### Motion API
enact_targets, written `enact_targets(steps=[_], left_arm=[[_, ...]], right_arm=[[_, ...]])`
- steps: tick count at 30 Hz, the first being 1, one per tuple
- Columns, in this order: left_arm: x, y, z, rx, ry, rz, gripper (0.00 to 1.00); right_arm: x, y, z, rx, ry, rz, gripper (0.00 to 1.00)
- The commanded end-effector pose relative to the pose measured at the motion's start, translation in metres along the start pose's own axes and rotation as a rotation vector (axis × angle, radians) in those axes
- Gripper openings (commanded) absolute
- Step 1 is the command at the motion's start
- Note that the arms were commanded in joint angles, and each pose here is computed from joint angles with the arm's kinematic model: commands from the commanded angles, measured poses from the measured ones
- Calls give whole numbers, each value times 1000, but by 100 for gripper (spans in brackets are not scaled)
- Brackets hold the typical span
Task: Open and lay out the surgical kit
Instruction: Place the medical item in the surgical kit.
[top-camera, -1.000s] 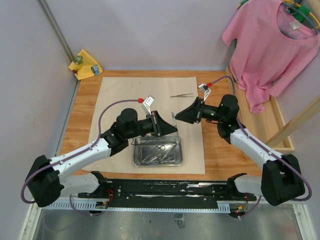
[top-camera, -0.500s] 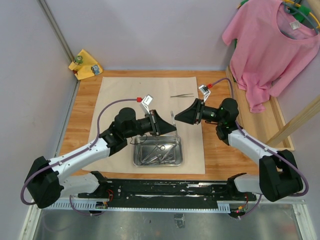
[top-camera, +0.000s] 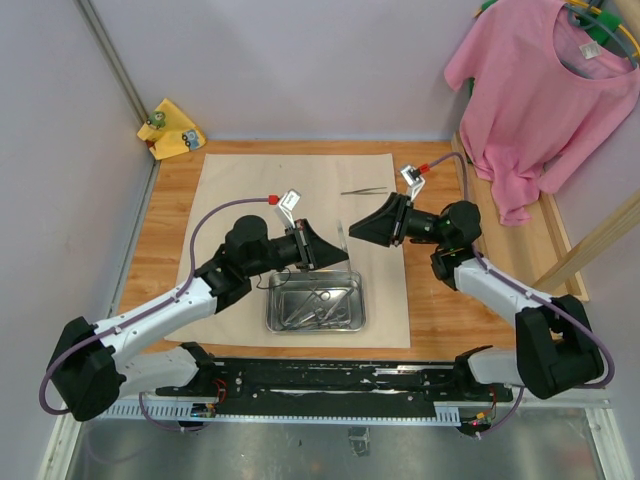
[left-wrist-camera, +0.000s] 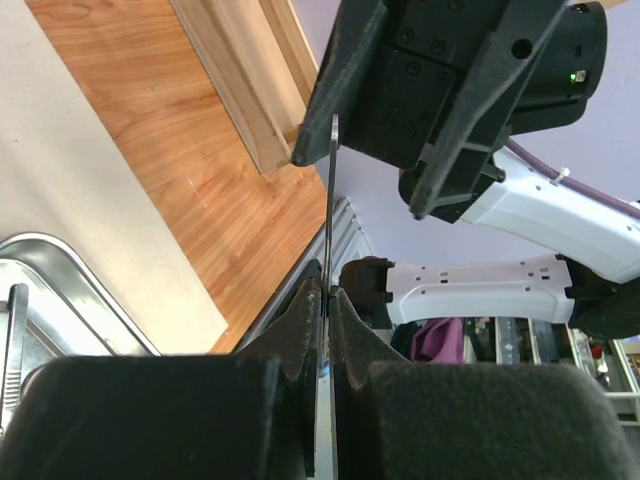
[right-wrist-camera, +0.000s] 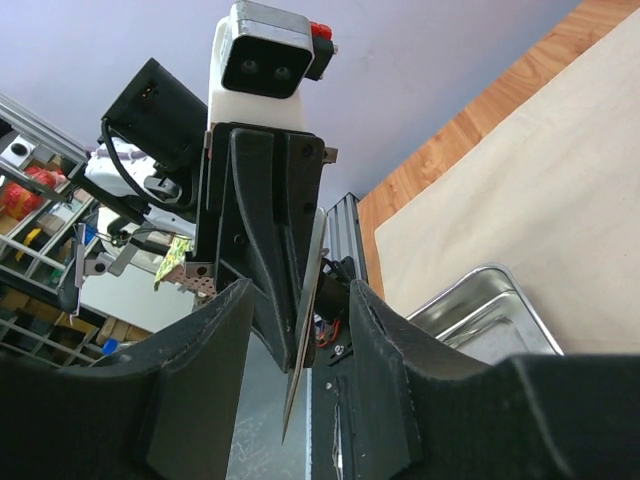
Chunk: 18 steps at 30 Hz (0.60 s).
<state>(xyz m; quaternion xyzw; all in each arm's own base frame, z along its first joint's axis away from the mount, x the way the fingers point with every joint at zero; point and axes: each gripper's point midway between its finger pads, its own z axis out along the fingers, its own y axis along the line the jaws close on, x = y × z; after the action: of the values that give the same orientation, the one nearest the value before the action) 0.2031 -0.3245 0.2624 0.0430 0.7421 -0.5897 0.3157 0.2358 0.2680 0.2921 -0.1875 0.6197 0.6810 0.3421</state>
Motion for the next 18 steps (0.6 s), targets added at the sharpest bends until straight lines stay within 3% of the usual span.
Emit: enact_targets(steps=[1,11,14,18], left_arm=[[0,-6,-1,34,6,8,5],[5,-3,0,39,25,4,5],[6,0,0,34,25,3,5],[6,1,-1,27,24,8,6]], right_arm=[[8,7,7,-58,22,-5,44],[17,12,24,-87,61,-12,38],[18,15,27,-94,71,-19,27],[20,14,28,-84,81,-29,5]])
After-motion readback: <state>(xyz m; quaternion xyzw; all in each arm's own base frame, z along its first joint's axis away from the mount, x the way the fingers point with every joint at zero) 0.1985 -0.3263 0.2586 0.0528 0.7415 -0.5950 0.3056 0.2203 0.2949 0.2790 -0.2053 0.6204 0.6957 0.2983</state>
